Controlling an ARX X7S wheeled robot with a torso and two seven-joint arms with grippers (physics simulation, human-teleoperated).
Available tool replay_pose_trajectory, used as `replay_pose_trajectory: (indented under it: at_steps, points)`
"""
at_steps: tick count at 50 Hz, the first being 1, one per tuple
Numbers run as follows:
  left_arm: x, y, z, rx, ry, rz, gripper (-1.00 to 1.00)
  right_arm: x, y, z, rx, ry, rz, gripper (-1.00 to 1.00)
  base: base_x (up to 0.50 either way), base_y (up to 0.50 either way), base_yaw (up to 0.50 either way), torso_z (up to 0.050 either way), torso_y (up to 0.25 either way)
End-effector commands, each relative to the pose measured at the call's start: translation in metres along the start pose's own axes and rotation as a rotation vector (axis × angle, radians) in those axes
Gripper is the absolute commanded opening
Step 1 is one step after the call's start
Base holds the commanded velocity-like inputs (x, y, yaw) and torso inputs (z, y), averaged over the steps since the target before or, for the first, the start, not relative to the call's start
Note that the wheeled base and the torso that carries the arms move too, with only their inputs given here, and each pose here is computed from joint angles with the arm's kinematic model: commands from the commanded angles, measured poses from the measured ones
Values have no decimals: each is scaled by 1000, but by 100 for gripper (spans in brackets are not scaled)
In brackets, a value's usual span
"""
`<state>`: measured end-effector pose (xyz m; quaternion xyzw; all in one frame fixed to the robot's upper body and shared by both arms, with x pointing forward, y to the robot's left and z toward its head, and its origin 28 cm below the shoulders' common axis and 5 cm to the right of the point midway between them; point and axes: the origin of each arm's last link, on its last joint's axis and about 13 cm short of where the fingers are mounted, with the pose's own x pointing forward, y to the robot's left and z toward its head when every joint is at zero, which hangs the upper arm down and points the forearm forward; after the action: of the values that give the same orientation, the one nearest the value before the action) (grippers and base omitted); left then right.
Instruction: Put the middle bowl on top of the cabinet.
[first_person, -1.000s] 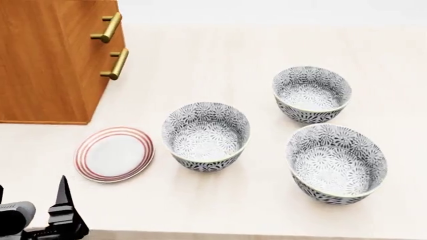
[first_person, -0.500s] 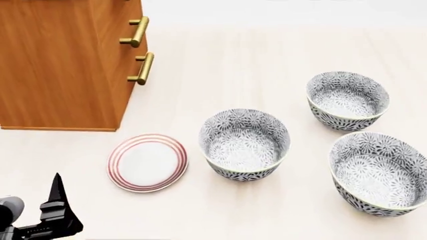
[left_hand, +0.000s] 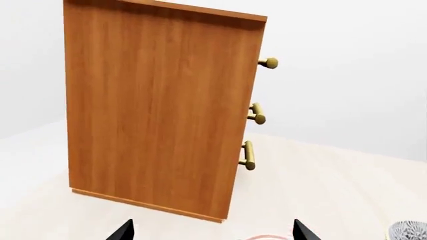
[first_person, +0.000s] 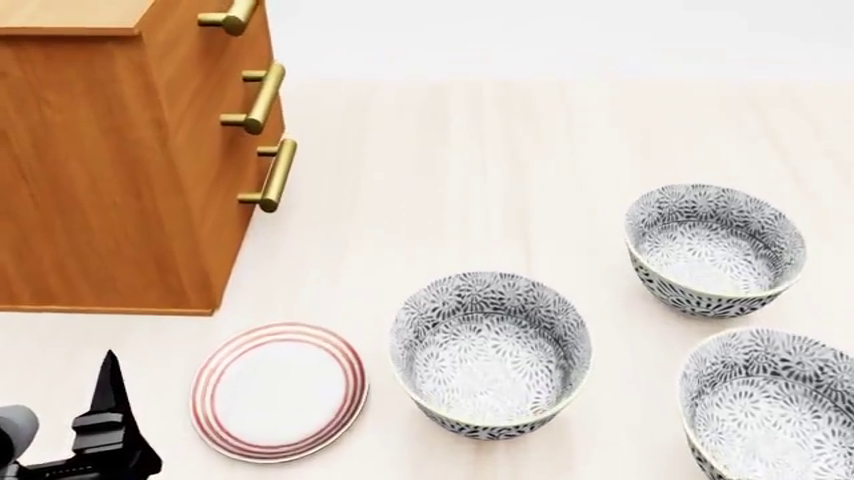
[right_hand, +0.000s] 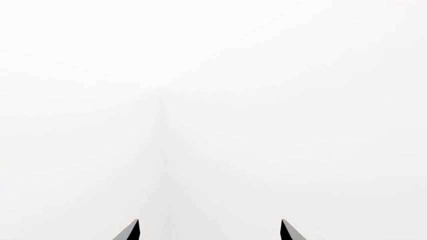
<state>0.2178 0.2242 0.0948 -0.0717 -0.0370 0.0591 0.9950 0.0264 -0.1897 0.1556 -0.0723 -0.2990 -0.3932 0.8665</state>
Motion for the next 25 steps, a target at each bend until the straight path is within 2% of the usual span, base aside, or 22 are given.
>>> replay_pose_trajectory:
  at_steps: [1, 6, 12, 16, 18, 20, 25]
  points:
    - [-14, -2, 13, 20, -53, -34, 100, 2, -1, 3, -3, -10, -4, 100, 500, 0, 0, 0, 0]
    - [-26, -2, 22, 12, -85, -56, 100, 2, 0, 3, -16, -7, -2, 100, 500, 0, 0, 0, 0]
    - [-32, -1, 24, -1, -99, -49, 100, 2, 0, 3, -20, -12, -6, 100, 25, 0, 0, 0, 0]
    - [-45, -2, 16, 39, -76, -66, 100, 2, -2, 2, -16, -8, -15, 100, 0, 0, 0, 0, 0]
    - [-50, -3, 19, 7, -52, -87, 100, 2, -1, 2, -13, 1, -17, 100, 0, 0, 0, 0, 0]
    - [-53, -3, 20, 8, -56, -96, 100, 2, 0, 3, -12, 0, -14, 100, 0, 0, 0, 0, 0]
    - [-56, -3, 21, -3, -29, -111, 100, 2, 0, 4, -9, -4, -12, 100, 426, 0, 0, 0, 0]
